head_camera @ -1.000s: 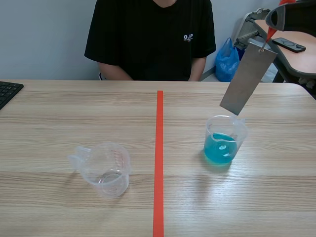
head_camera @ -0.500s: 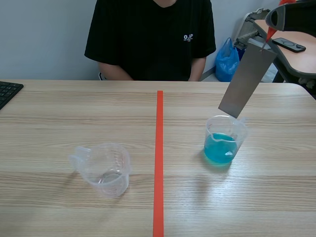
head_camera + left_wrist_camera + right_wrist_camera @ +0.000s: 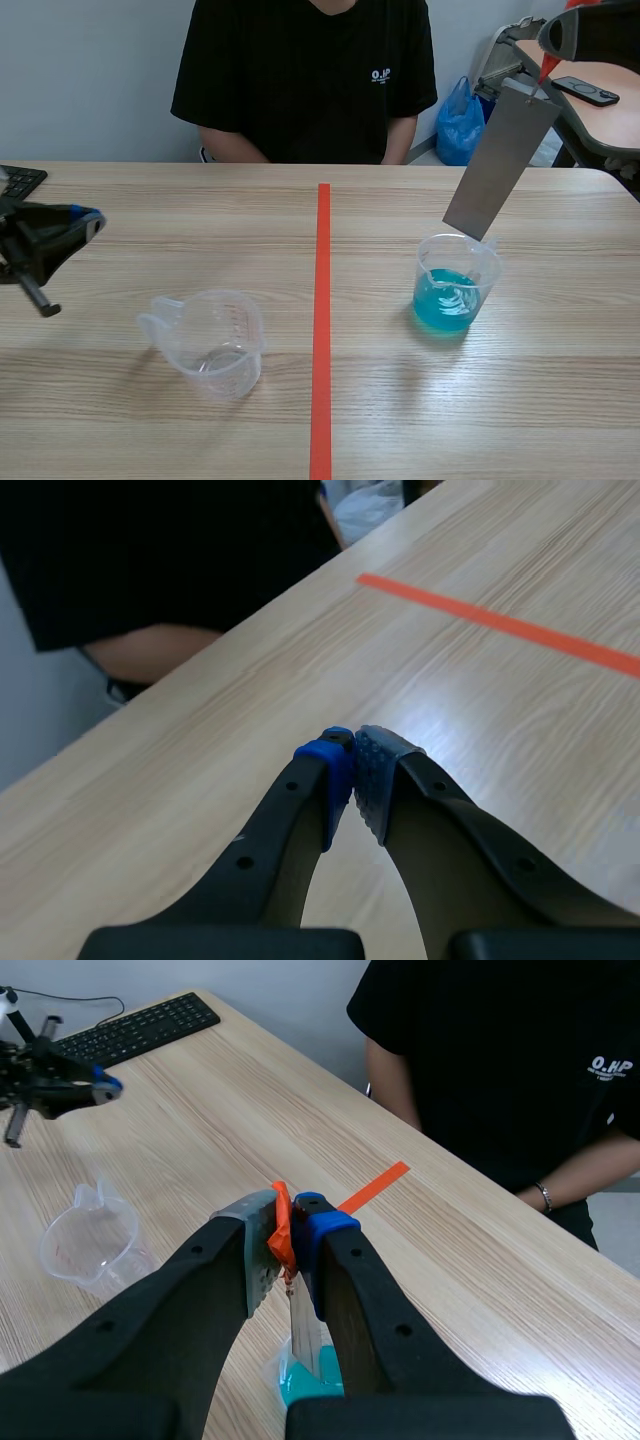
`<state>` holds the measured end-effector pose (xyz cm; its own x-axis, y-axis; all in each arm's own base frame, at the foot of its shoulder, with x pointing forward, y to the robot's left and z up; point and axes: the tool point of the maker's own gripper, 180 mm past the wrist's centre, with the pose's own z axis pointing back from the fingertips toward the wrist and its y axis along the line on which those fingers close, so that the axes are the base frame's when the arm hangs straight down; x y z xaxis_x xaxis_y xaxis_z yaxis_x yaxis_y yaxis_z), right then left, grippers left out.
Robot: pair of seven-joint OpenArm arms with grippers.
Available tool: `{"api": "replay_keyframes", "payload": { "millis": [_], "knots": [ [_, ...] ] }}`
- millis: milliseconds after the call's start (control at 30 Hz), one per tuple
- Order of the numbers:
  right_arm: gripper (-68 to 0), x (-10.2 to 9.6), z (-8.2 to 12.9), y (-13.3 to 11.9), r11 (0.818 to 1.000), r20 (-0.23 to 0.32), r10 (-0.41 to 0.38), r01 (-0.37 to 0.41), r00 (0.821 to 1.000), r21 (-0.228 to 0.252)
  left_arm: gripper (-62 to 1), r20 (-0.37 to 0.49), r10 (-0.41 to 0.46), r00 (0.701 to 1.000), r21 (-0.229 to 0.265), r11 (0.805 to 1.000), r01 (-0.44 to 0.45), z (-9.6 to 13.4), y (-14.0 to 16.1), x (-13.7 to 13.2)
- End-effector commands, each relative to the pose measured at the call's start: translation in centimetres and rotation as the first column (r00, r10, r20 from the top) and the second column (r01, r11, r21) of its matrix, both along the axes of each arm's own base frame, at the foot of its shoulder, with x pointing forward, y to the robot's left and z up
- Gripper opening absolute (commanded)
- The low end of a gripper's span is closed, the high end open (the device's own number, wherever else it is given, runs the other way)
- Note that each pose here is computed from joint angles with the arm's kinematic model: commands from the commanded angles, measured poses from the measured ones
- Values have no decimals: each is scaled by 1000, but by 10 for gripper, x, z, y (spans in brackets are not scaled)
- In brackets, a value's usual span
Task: Do the redox reaction experiment.
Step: 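Raise the plate and point at it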
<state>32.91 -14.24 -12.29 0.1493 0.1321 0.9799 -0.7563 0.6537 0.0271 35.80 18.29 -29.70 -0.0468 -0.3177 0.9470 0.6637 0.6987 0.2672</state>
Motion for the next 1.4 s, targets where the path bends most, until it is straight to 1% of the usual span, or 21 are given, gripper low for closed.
{"api": "replay_keyframes", "payload": {
  "millis": [0, 100, 200, 333, 467, 600, 667, 833, 900, 1133, 1267, 1367],
  "knots": [
    [-660, 2, 15, -3, 1000, 41, -2, 2, 999, 10, -580, 29, -25, 999, -30, 999, 25, 11, -18, 10],
    [-660, 2, 15, -3, 1000, 41, -2, 2, 999, 11, -580, 32, -88, 996, -30, 996, 89, 15, -55, 24],
    [-660, 2, 16, -2, 1000, 41, -2, 1, 999, 14, -580, 30, -157, 987, -31, 987, 158, 18, -95, 32],
    [-660, 2, 16, -2, 1000, 41, 0, 0, 999, 18, -580, 30, -236, 971, -50, 970, 237, 22, -141, 37],
    [-660, 2, 16, -2, 1000, 41, 0, -1, 999, 19, -580, 20, -297, 955, -68, 952, 298, 25, -181, 39],
    [-660, 1, 17, -2, 1000, 41, 0, -1, 999, 21, -580, 13, -354, 935, -67, 933, 354, 26, -214, 39],
    [-660, 1, 17, -2, 1000, 41, 0, -1, 999, 21, -580, 0, -370, 929, -70, 927, 369, 24, -227, 38],
    [-660, 1, 17, -2, 1000, 41, 0, -1, 999, 21, -580, -9, -394, 919, -106, 914, 391, 27, -250, 37],
    [-660, 1, 17, -2, 1000, 41, 0, -1, 999, 21, -580, -12, -405, 914, -110, 909, 401, 27, -259, 36],
    [-660, 1, 17, -2, 1000, 41, 0, -1, 999, 21, -580, -12, -463, 886, -79, 884, 461, 30, -287, 29],
    [-660, 1, 17, -2, 1000, 41, 0, -1, 999, 20, -580, -14, -478, 878, -74, 876, 476, 30, -294, 26],
    [-660, 1, 17, -2, 1000, 41, 0, -1, 999, 20, -580, -15, -478, 878, -73, 876, 476, 30, -295, 25]
  ]
}}
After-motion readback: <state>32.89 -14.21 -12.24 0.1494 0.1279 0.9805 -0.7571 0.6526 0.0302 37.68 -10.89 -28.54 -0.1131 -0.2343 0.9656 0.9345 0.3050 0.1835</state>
